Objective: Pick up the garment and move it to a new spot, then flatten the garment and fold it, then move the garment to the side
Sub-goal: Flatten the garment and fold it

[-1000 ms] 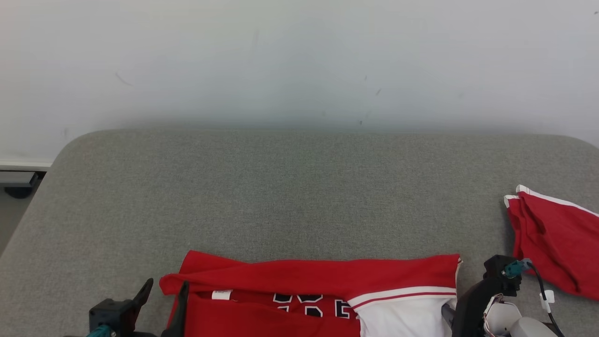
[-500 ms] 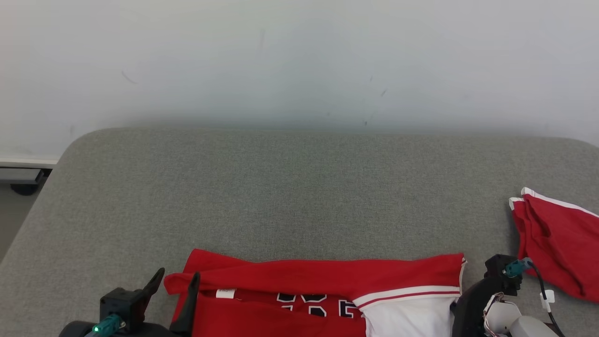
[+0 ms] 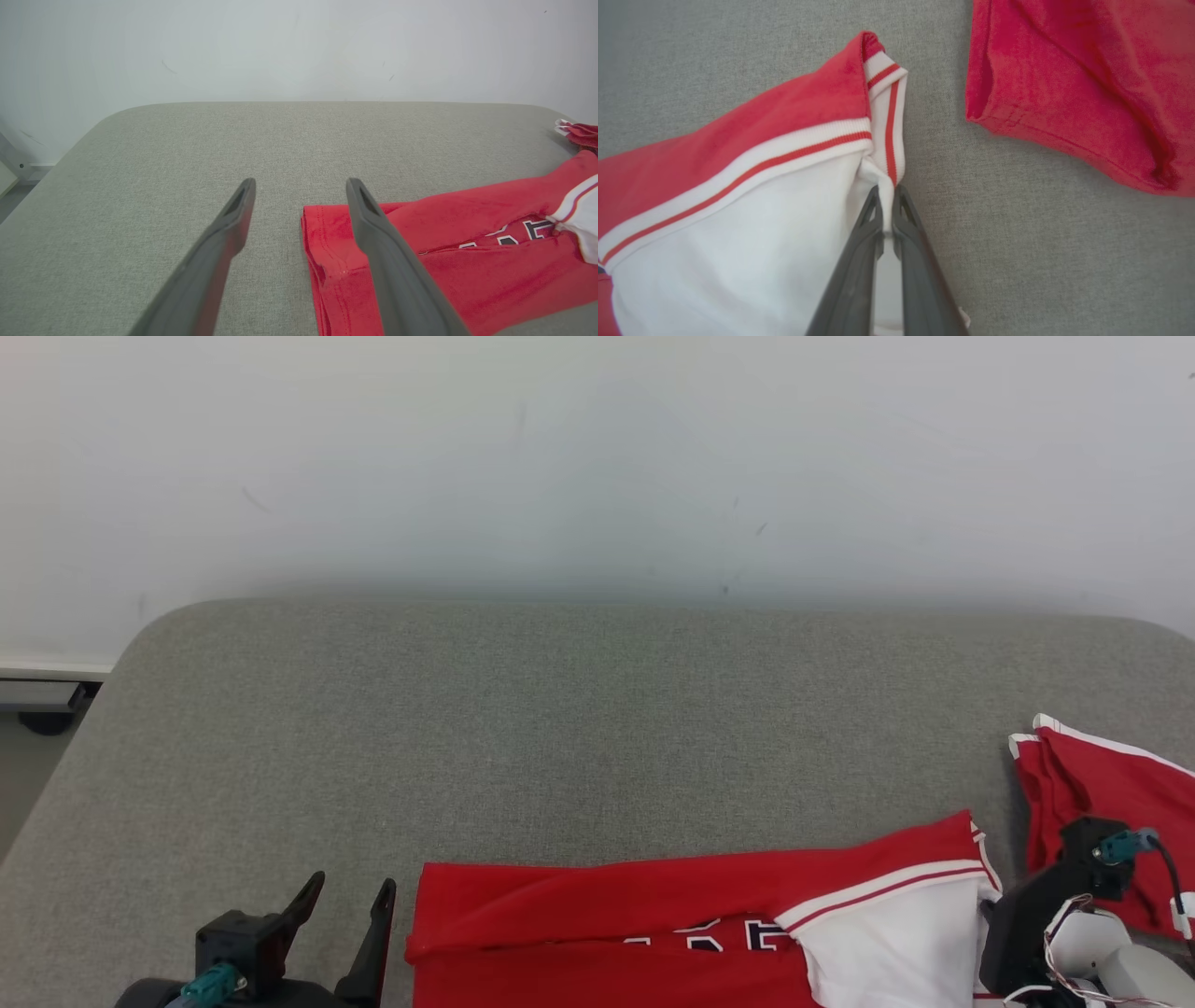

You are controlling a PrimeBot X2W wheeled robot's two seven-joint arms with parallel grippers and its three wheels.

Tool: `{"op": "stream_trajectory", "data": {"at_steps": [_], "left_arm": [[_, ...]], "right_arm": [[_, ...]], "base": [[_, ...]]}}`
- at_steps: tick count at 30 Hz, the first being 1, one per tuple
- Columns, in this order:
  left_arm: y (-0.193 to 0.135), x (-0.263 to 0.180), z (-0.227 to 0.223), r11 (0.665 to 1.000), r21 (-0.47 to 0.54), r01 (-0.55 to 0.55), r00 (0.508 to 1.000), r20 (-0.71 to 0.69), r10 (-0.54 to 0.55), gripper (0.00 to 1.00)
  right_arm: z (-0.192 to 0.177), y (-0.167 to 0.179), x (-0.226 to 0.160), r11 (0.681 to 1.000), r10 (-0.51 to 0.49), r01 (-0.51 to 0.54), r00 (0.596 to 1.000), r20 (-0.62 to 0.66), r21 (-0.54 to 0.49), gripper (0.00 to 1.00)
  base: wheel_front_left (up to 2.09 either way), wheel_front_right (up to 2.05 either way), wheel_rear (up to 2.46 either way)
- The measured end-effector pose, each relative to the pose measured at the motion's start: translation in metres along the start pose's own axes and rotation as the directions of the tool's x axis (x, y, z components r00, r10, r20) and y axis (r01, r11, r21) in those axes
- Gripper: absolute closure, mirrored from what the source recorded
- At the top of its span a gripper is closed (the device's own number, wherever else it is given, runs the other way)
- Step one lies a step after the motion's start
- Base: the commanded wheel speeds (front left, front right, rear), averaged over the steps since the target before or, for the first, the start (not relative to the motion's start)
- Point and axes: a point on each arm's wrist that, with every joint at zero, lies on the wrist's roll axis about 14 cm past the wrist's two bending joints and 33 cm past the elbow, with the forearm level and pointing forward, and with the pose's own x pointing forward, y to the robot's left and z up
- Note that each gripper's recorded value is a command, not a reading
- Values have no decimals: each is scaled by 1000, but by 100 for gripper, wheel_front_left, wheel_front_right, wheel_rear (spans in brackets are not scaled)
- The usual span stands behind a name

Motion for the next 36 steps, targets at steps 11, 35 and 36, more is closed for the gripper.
{"op": "stream_trajectory", "data": {"at_steps": [11, 35, 36], "left_arm": [[-1, -2, 5, 1000, 1, -3, 1000, 18, 3, 0], [-10, -9, 1, 1000, -11, 13, 1000, 16, -13, 0], [-12, -9, 1, 1000, -11, 17, 1000, 12, -17, 0]], "right_arm": [[43, -18, -21, 999, -35, 39, 987, 160, -24, 100], [16, 184, -53, 899, 395, -371, 916, 65, -234, 100], [14, 193, -54, 890, 411, -388, 910, 55, -240, 100]], "base": [[0, 0, 0], [0, 0, 0], [0, 0, 0]]}}
